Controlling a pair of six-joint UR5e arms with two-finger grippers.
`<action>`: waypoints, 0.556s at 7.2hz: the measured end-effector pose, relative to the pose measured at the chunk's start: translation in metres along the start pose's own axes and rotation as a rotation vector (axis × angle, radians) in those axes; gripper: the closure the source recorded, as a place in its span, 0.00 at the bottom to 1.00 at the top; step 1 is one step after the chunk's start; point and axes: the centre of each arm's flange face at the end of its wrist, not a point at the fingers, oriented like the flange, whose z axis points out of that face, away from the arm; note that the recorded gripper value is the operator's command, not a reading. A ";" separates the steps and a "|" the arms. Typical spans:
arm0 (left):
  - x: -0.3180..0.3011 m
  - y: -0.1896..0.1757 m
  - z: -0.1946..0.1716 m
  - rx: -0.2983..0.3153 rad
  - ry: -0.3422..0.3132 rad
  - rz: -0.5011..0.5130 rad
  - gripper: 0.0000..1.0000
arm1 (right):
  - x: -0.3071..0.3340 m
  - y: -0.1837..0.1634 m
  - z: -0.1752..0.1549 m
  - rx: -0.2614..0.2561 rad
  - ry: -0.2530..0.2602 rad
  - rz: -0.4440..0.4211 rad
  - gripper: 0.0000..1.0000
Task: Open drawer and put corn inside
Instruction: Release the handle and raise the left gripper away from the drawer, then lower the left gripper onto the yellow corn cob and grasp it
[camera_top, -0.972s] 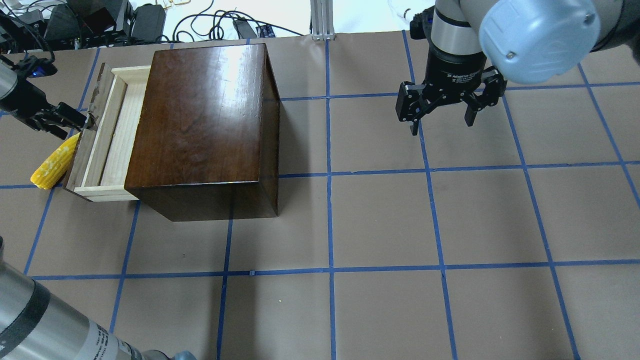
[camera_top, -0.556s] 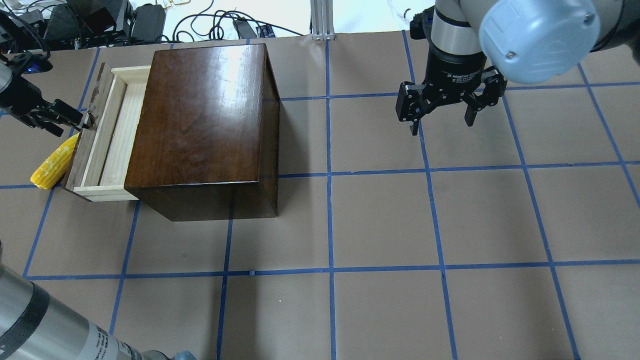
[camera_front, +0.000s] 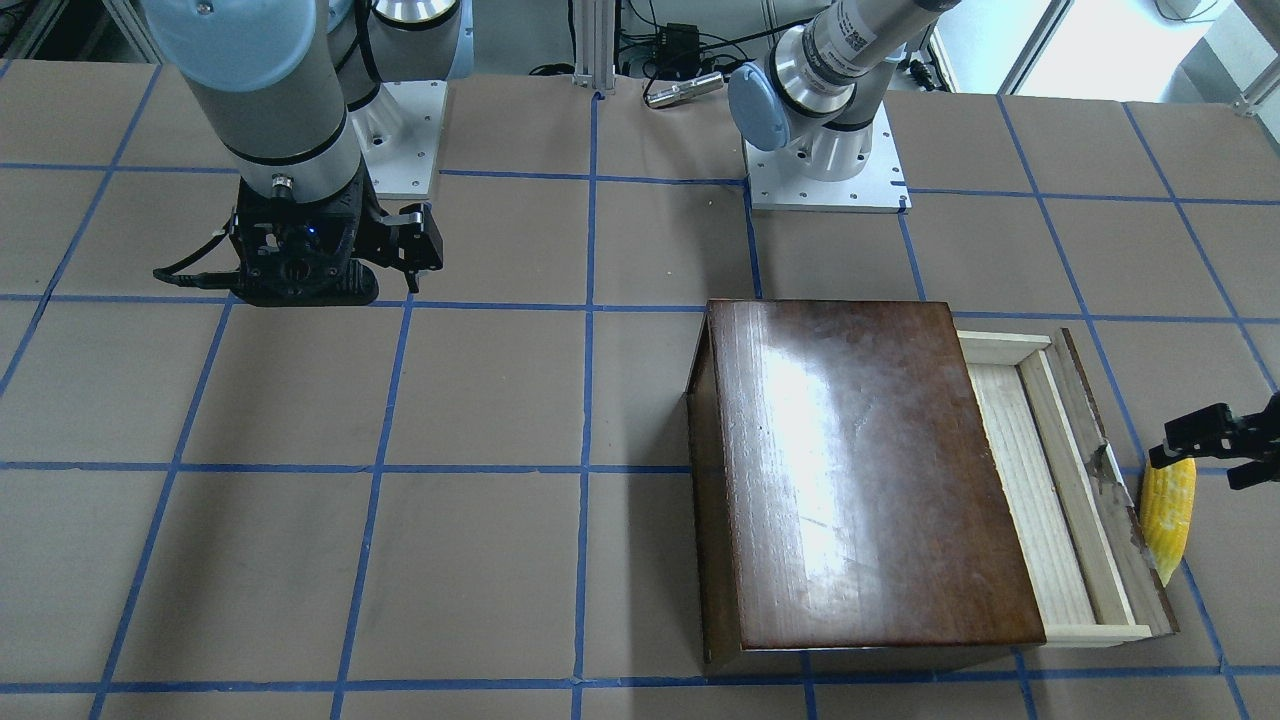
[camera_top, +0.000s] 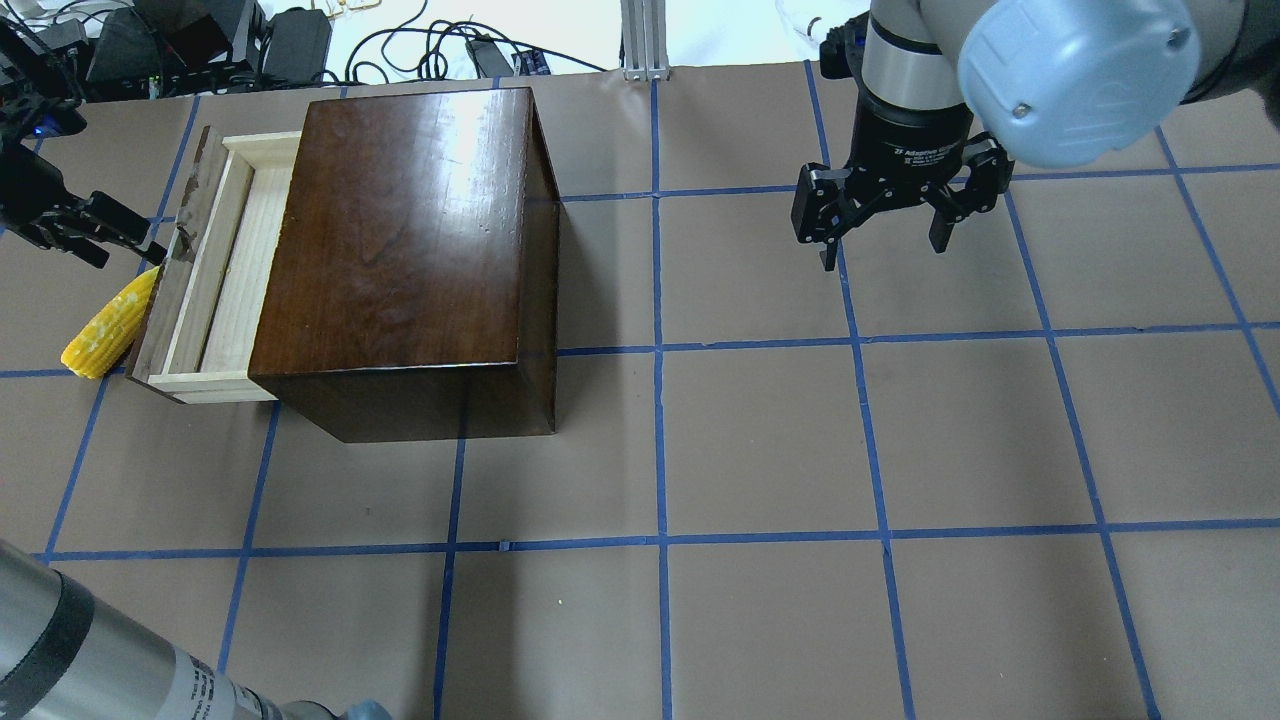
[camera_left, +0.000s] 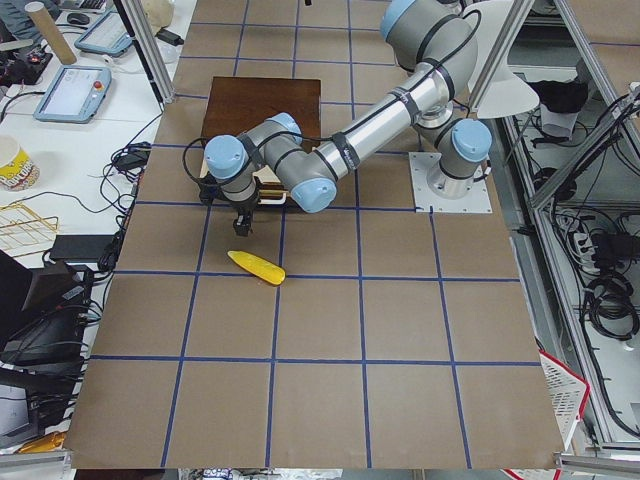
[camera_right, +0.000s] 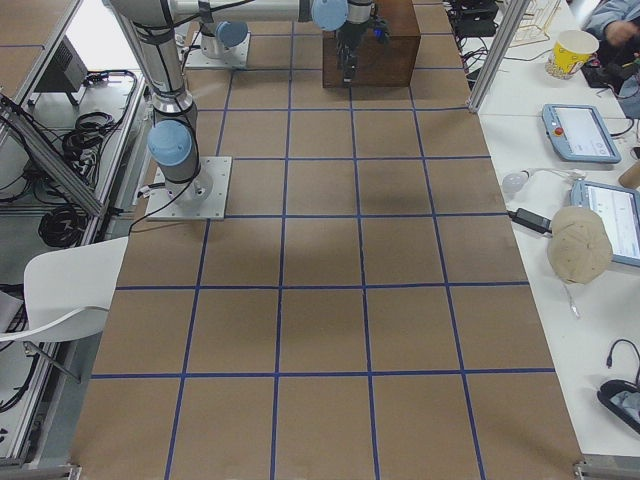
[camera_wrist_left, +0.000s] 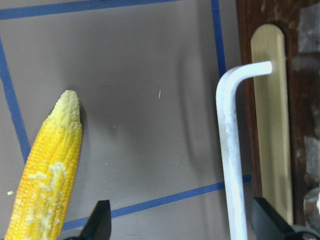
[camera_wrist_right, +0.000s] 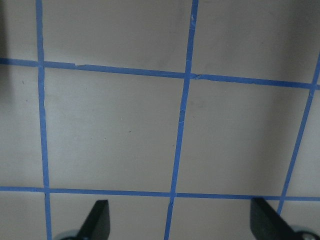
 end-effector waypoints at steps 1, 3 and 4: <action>-0.016 0.010 -0.002 -0.017 -0.025 0.054 0.00 | 0.000 0.000 0.000 0.000 0.000 0.000 0.00; -0.044 0.024 0.009 -0.024 -0.061 0.175 0.00 | 0.000 0.000 0.000 0.000 0.000 0.000 0.00; -0.049 0.028 0.019 -0.030 -0.071 0.219 0.00 | 0.000 0.000 0.000 0.000 0.000 0.000 0.00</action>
